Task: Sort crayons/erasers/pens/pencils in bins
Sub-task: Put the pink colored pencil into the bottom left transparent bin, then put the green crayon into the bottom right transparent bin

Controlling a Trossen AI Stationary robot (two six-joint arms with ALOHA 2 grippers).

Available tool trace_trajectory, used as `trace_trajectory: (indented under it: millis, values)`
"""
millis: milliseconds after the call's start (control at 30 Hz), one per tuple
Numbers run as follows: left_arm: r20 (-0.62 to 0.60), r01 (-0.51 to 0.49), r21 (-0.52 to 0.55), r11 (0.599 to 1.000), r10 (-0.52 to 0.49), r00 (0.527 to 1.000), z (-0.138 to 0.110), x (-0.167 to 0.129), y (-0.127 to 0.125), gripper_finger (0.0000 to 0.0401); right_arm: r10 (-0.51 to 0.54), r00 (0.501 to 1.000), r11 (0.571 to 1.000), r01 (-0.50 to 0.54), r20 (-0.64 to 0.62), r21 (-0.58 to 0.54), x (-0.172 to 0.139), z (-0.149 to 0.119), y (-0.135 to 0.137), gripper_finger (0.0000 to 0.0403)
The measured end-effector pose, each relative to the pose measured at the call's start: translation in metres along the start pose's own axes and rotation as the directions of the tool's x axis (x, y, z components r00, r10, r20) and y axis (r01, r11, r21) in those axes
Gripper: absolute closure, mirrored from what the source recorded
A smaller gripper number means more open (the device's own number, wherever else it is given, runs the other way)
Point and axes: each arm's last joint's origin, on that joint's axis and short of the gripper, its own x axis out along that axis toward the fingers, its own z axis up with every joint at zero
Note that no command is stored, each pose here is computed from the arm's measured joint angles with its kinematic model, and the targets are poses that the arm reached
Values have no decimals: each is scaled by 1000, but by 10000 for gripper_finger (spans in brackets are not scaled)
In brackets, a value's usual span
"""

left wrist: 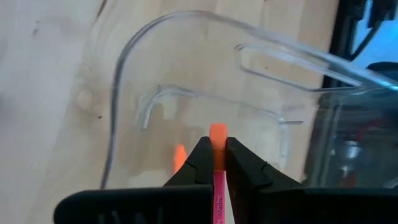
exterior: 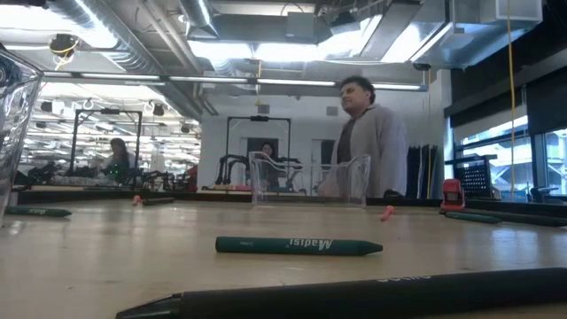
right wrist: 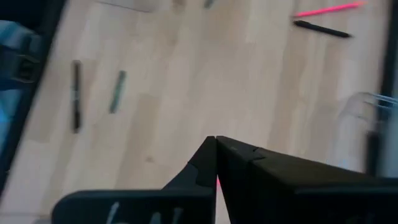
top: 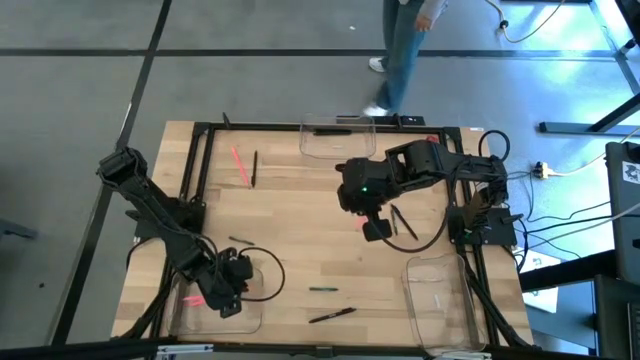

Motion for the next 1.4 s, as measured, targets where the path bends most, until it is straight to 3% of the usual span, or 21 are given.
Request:
trace_trajectory:
  millis: [267, 833, 1400]
  values:
    - [22, -16, 2, 1000, 16, 1000, 0, 0, 1, 393, 171, 985, 984, -168, 40, -55, 0, 3, 5, 393]
    - [-3, -66, -38, 997, 66, 998, -12, 15, 20, 391, 171, 984, 982, -167, 44, -85, 0, 3, 5, 393]
    - [-1, -61, -38, 997, 61, 998, -12, 15, 20, 309, 169, 984, 983, -164, 58, -87, -1, 4, 5, 393]
